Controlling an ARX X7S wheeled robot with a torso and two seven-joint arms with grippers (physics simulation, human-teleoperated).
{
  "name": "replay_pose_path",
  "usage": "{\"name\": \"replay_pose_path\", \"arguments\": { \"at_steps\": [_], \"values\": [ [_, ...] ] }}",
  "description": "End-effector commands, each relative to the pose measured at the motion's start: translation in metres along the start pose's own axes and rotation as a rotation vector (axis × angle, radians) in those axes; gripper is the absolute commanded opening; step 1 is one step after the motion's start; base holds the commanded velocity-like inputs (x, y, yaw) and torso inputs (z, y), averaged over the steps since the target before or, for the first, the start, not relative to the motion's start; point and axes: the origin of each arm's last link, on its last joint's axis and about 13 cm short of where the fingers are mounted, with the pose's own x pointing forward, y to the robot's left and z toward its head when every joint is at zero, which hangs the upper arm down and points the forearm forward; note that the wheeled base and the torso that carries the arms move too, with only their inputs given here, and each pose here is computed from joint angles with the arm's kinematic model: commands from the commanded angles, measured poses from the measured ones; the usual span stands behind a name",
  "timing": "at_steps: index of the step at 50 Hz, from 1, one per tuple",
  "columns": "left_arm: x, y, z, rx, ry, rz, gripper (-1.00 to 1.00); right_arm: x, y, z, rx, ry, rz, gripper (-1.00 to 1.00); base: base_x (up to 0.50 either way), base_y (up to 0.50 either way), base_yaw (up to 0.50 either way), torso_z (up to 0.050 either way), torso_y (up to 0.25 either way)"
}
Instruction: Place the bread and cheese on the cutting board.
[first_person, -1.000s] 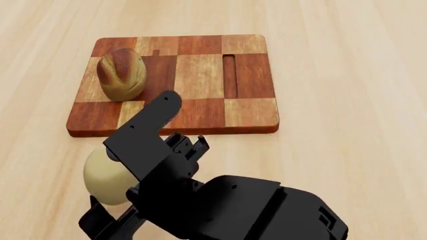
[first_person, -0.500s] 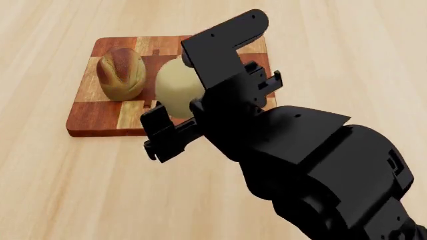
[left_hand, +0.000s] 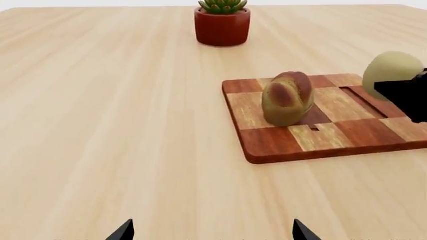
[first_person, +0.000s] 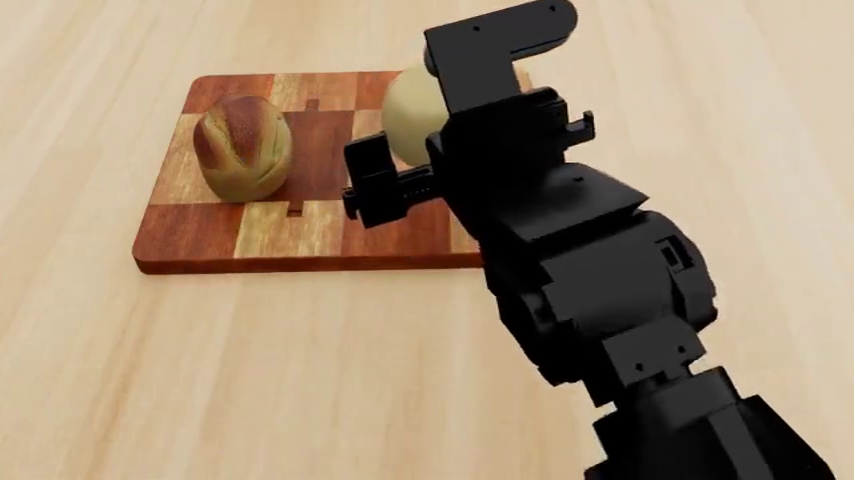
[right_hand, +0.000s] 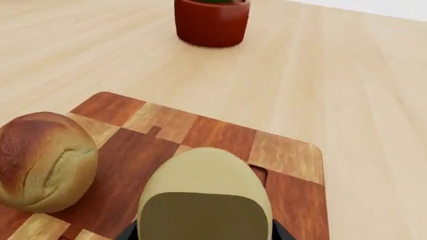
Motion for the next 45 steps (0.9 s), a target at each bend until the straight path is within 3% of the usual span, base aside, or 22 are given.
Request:
{"name": "replay_pose_path", "arguments": {
  "at_steps": [1,13,22,36,37,45],
  "values": [
    [-0.001,-0.001,-0.005,-0.009,-0.008,-0.024,1.0,0.033,0.005,0.0,-0.02,-0.001,0.045,-1.0,0.0,0.0,0.0,0.0,0.0],
    [0.0,0.006,-0.009,-0.024,-0.001,0.003,1.0,0.037,0.016,-0.016,0.027,0.04,0.094,-1.0,0.0,0.0,0.0,0.0,0.0],
    [0.001,0.009,-0.015,-0.031,0.005,0.016,1.0,0.038,0.019,-0.031,0.019,0.065,0.088,-1.0,0.0,0.0,0.0,0.0,0.0],
    [0.001,0.01,-0.016,-0.033,0.004,0.02,1.0,0.037,0.021,-0.028,-0.002,0.072,0.099,-1.0,0.0,0.0,0.0,0.0,0.0],
    [0.001,0.01,-0.016,-0.031,0.005,0.018,1.0,0.037,0.02,-0.027,-0.002,0.073,0.093,1.0,0.01,0.0,0.0,0.0,0.0],
    [0.001,0.009,-0.016,-0.033,0.002,0.015,1.0,0.037,0.018,-0.016,-0.023,0.048,0.075,1.0,0.0,0.0,0.0,0.0,0.0]
  ]
}}
